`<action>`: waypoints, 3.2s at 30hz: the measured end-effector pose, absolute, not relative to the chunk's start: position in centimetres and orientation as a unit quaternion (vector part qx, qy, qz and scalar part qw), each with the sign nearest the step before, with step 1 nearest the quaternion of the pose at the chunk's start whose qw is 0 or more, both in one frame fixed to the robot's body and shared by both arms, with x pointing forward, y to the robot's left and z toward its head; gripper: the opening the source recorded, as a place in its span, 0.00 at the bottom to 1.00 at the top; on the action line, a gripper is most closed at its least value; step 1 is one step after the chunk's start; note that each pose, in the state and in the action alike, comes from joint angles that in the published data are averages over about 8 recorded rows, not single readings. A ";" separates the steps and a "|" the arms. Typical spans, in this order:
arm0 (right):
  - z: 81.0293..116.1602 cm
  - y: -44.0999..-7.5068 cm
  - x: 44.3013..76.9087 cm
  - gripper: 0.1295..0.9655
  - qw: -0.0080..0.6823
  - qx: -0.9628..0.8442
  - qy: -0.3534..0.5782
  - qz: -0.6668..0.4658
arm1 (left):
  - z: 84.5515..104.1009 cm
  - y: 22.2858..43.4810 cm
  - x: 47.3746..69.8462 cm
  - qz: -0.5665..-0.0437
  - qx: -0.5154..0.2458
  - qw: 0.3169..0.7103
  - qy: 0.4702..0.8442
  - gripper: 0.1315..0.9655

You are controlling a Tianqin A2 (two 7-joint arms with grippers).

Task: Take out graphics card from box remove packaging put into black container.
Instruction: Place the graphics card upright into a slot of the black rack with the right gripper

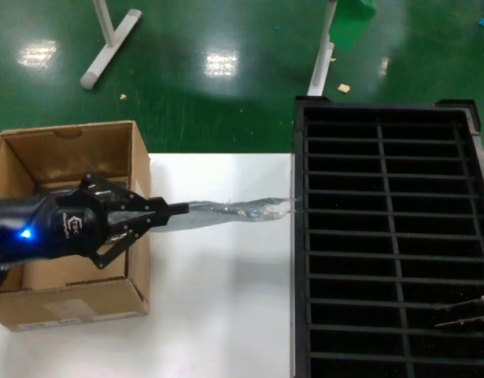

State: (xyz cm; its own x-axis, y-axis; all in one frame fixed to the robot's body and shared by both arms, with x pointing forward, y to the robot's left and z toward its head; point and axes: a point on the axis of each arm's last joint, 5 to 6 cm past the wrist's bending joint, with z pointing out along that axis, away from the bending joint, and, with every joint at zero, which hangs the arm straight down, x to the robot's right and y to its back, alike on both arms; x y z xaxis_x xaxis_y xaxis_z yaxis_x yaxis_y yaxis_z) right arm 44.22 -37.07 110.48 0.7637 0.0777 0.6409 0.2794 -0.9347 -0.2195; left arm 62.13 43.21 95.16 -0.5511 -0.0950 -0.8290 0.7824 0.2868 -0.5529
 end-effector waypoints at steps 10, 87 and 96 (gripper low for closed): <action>109.9 -36.8 44.9 0.08 0.150 -0.928 -0.094 -0.327 | 95.1 44.0 62.2 -0.538 0.239 0.407 0.699 0.01; 110.6 -33.4 47.9 0.08 0.122 -0.943 -0.122 -0.283 | 93.1 46.9 60.5 -0.516 0.197 0.423 0.718 0.01; 111.3 -33.0 48.9 0.08 0.114 -0.943 -0.129 -0.285 | 92.6 47.0 60.3 -0.516 0.191 0.423 0.721 0.01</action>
